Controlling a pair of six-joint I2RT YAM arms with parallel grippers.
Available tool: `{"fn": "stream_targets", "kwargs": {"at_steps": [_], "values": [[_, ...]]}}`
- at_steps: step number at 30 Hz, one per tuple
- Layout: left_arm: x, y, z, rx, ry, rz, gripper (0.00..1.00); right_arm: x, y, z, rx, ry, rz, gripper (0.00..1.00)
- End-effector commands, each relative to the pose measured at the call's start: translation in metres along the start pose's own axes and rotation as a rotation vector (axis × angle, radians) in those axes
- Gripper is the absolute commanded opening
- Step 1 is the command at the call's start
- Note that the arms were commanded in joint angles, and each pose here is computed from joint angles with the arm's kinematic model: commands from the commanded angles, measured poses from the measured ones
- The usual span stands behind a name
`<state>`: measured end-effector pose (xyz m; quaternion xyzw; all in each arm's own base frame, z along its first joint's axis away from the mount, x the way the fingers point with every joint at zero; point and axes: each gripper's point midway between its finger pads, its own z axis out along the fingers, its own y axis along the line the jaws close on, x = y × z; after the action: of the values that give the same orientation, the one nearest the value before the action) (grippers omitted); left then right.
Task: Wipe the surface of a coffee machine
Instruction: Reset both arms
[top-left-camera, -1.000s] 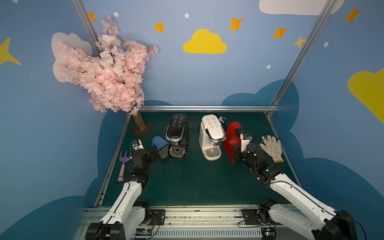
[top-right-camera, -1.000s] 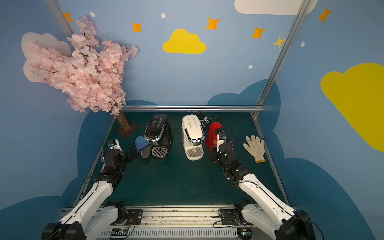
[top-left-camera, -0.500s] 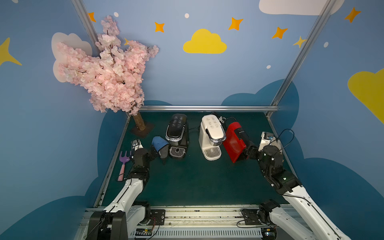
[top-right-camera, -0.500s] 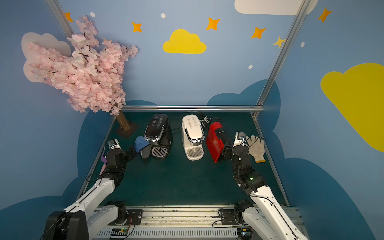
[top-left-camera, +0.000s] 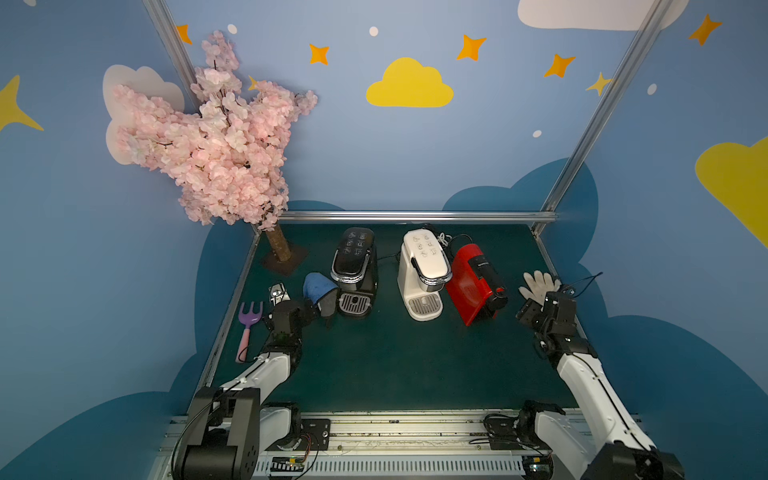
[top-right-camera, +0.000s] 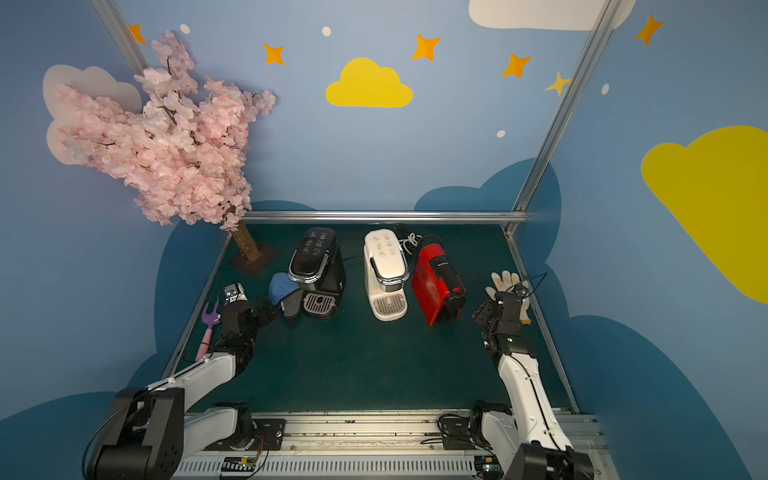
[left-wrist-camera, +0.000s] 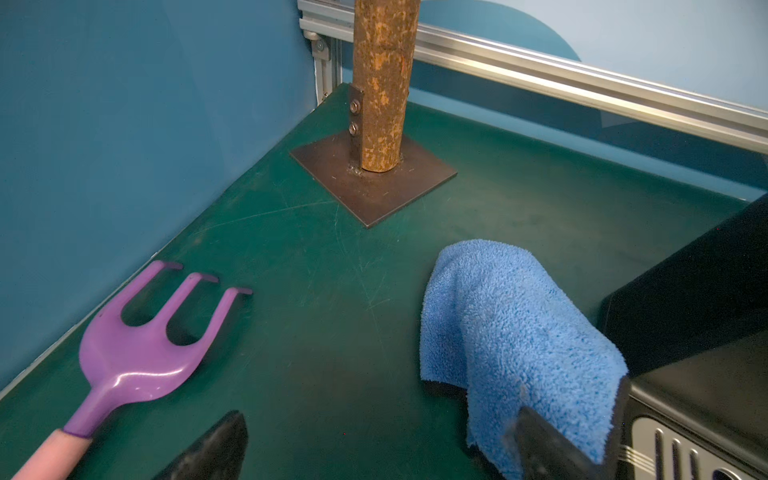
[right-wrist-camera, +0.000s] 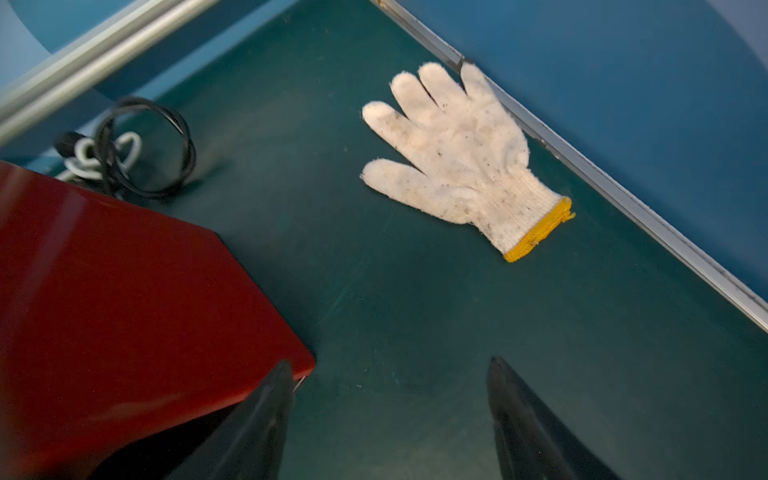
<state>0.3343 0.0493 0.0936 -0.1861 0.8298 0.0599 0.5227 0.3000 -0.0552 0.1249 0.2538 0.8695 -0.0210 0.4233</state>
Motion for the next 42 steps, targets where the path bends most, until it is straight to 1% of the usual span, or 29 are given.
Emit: {"fn": "stream_targets", "kwargs": {"at_steps": [1,3,5,8,9,11,13,17,20,22,23,25,27,28,30,31,33,35,36,37,39,41,42], "values": [[-0.017,-0.01,0.007,0.035,-0.051,0.023,1.0,-0.024,-0.008,0.011,0.086,-0.11,-0.034,0.75],[-0.018,-0.013,0.01,0.044,-0.048,0.035,1.0,-0.027,-0.012,0.02,0.115,-0.151,-0.046,0.76],[-0.02,-0.016,0.013,0.053,-0.047,0.05,1.0,-0.03,-0.011,0.026,0.105,-0.207,-0.077,0.76],[-0.023,-0.017,0.015,0.051,-0.066,0.068,1.0,-0.025,0.003,0.034,0.008,-0.273,-0.159,0.76],[-0.024,-0.017,0.016,0.051,-0.074,0.075,1.0,-0.021,0.01,0.036,-0.034,-0.272,-0.195,0.76],[-0.025,-0.018,0.016,0.055,-0.084,0.082,1.0,-0.017,0.015,0.037,-0.069,-0.276,-0.193,0.76],[-0.026,-0.019,0.017,0.06,-0.091,0.087,1.0,-0.017,0.022,0.035,-0.105,-0.281,-0.231,0.76],[-0.029,-0.024,0.022,0.074,-0.105,0.106,1.0,-0.018,0.023,0.04,-0.097,-0.255,-0.25,0.76],[-0.027,-0.026,0.029,0.073,-0.095,0.13,1.0,-0.016,0.032,0.044,-0.131,-0.225,-0.272,0.76],[-0.023,-0.026,0.036,0.07,-0.106,0.124,1.0,-0.015,0.037,0.047,-0.156,-0.213,-0.252,0.76],[-0.024,-0.031,0.038,0.09,-0.131,0.144,1.0,-0.015,0.039,0.047,-0.176,-0.22,-0.232,0.76],[-0.02,-0.04,0.039,0.141,-0.1,0.167,1.0,-0.013,0.046,0.05,-0.221,-0.24,-0.226,0.76],[-0.017,-0.047,0.041,0.174,-0.083,0.186,1.0,-0.013,0.053,0.056,-0.254,-0.288,-0.218,0.76],[-0.016,-0.049,0.042,0.186,-0.083,0.195,1.0,-0.012,0.059,0.056,-0.29,-0.295,-0.233,0.76],[-0.014,-0.05,0.043,0.197,-0.104,0.196,1.0,0.0,0.073,0.059,-0.341,-0.261,-0.312,0.75],[-0.01,-0.049,0.043,0.197,-0.099,0.194,1.0,0.004,0.074,0.064,-0.345,-0.252,-0.323,0.75],[-0.009,-0.05,0.043,0.203,-0.125,0.196,1.0,0.004,0.082,0.067,-0.379,-0.283,-0.346,0.75],[-0.008,-0.049,0.043,0.2,-0.116,0.193,1.0,0.004,0.087,0.07,-0.38,-0.282,-0.366,0.76],[-0.008,-0.049,0.043,0.202,-0.118,0.193,1.0,0.004,0.087,0.072,-0.366,-0.272,-0.368,0.77],[-0.009,-0.049,0.043,0.2,-0.121,0.194,1.0,0.004,0.087,0.072,-0.355,-0.262,-0.36,0.87],[-0.008,-0.049,0.043,0.201,-0.118,0.194,1.0,0.004,0.086,0.073,-0.337,-0.228,-0.352,0.91],[-0.008,-0.049,0.043,0.201,-0.116,0.195,1.0,0.007,0.086,0.074,-0.324,-0.195,-0.376,0.91],[-0.008,-0.049,0.043,0.201,-0.117,0.194,1.0,0.007,0.086,0.074,-0.321,-0.198,-0.38,0.92]]}}
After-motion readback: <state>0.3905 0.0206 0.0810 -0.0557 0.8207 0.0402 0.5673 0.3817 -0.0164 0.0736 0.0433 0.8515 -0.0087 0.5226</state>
